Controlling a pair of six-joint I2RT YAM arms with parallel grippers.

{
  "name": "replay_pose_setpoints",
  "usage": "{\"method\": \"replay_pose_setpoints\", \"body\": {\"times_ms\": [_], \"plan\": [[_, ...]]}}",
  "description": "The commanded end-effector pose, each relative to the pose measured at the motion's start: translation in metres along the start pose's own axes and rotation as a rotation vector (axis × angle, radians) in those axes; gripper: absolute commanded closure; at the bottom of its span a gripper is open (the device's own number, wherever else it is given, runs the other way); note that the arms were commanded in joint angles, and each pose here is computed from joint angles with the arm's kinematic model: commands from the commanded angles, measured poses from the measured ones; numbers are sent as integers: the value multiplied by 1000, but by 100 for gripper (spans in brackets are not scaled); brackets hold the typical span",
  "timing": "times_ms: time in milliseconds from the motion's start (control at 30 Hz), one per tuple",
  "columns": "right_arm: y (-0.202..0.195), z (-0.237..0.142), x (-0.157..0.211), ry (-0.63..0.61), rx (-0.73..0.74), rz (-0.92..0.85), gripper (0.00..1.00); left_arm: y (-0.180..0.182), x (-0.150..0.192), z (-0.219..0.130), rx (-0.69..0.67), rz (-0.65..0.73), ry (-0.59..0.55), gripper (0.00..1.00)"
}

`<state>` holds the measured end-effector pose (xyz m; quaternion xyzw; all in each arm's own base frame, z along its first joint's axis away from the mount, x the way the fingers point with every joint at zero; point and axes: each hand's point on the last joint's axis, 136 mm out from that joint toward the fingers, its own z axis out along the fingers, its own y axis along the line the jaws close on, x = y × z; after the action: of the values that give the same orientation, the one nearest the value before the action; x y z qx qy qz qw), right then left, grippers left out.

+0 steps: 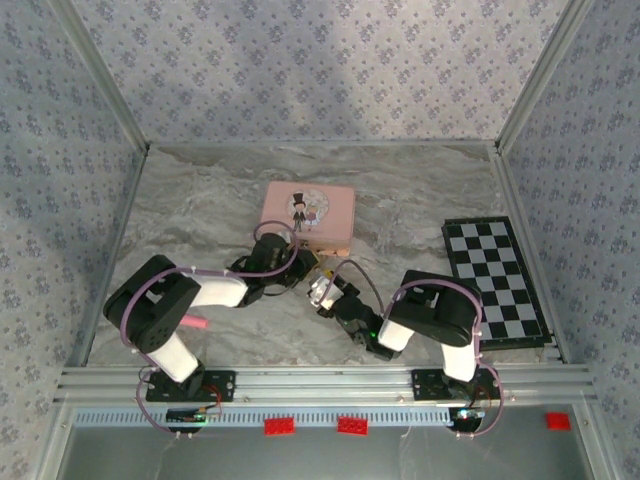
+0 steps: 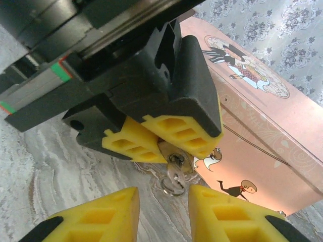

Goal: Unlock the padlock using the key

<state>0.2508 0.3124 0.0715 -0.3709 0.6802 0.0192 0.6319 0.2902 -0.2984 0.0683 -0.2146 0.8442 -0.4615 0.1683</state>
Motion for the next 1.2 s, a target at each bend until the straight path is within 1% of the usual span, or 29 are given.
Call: {"method": "replay_pose_setpoints", "body": {"times_ms": [0, 100, 533, 867, 933, 1000, 1067, 1167], "plan": [[-9, 4, -5, -18, 51, 25, 70, -7, 12, -5, 17, 6, 32, 95], [-9, 4, -4, -16, 49, 27, 74, -6, 13, -4, 15, 5, 36, 95], [-14, 8, -2, -3, 74, 42, 83, -8, 15, -3, 18, 14, 43, 95], [-19, 9, -3, 2, 81, 80, 94, -13, 19, -3, 32, 24, 50, 98], [-23, 9, -3, 5, 89, 113, 96, -15, 19, -3, 40, 28, 49, 98], [-28, 10, -3, 9, 84, 184, 97, -20, 19, -3, 57, 32, 47, 98], [-30, 11, -2, 23, 48, 290, 97, -23, 19, -3, 67, 36, 43, 99], [-30, 12, 7, 93, -12, 473, 98, -30, 17, -3, 89, 42, 38, 100]]}}
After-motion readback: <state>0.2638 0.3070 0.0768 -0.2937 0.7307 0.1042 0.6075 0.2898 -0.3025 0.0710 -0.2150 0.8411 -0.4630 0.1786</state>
